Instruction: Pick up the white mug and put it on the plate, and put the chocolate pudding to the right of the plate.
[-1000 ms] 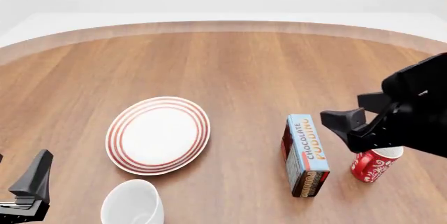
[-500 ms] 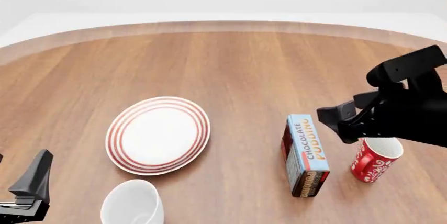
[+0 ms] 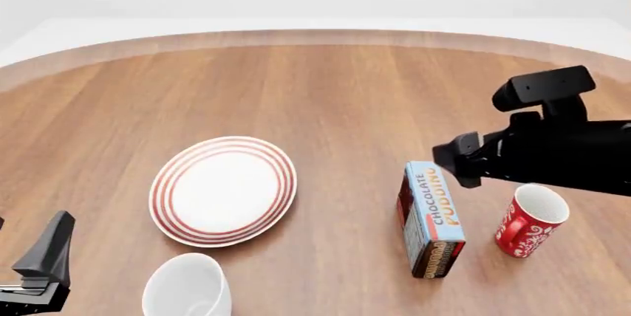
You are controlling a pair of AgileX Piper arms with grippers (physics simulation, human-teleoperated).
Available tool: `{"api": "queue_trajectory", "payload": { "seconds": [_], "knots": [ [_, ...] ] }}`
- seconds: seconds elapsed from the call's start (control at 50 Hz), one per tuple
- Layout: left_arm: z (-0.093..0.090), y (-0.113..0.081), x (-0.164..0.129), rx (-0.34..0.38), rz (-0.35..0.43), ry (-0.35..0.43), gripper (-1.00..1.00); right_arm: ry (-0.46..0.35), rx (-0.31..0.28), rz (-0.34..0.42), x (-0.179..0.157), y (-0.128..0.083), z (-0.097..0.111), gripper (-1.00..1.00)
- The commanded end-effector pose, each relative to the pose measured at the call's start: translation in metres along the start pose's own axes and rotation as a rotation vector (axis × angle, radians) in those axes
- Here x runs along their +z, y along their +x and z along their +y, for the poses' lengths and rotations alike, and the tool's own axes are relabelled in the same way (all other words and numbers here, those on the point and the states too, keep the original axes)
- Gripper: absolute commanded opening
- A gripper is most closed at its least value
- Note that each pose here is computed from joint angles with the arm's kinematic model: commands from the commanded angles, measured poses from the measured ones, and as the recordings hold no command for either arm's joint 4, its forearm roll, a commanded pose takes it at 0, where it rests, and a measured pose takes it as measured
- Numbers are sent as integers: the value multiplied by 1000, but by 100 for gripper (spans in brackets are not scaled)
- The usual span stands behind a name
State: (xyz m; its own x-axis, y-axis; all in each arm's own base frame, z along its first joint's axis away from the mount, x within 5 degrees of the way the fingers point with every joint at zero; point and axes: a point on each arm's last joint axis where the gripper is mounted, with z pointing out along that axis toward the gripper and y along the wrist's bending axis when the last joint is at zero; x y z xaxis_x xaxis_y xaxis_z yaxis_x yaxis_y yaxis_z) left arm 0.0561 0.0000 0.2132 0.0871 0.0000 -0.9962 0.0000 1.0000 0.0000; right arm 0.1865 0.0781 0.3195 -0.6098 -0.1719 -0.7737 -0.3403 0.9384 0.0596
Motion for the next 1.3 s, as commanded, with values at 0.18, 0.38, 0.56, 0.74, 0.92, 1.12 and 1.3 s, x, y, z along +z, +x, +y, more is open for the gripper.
{"api": "queue_trajectory", "payload": {
  "seconds": [0.18, 0.38, 0.56, 0.74, 0.92, 1.12, 1.3],
  "knots": [
    [0, 0, 0, 0, 0, 0, 100, 12, 30, 58, 25, 4, -2, 100],
    [0, 0, 0, 0, 0, 0, 100, 24, 31, 85, 35, 5, -5, 100],
    [0, 0, 0, 0, 0, 0, 100, 26, 43, 108, 42, 11, -6, 100],
    [0, 0, 0, 0, 0, 0, 100, 23, 40, 127, 54, 14, -5, 100],
    [0, 0, 0, 0, 0, 0, 100, 19, 54, 142, 61, 19, -3, 100],
    [0, 0, 0, 0, 0, 0, 100, 50, 55, 176, 67, 33, -14, 100],
    [0, 0, 0, 0, 0, 0, 100, 56, 50, 188, 69, 38, -16, 100]
  ]
}}
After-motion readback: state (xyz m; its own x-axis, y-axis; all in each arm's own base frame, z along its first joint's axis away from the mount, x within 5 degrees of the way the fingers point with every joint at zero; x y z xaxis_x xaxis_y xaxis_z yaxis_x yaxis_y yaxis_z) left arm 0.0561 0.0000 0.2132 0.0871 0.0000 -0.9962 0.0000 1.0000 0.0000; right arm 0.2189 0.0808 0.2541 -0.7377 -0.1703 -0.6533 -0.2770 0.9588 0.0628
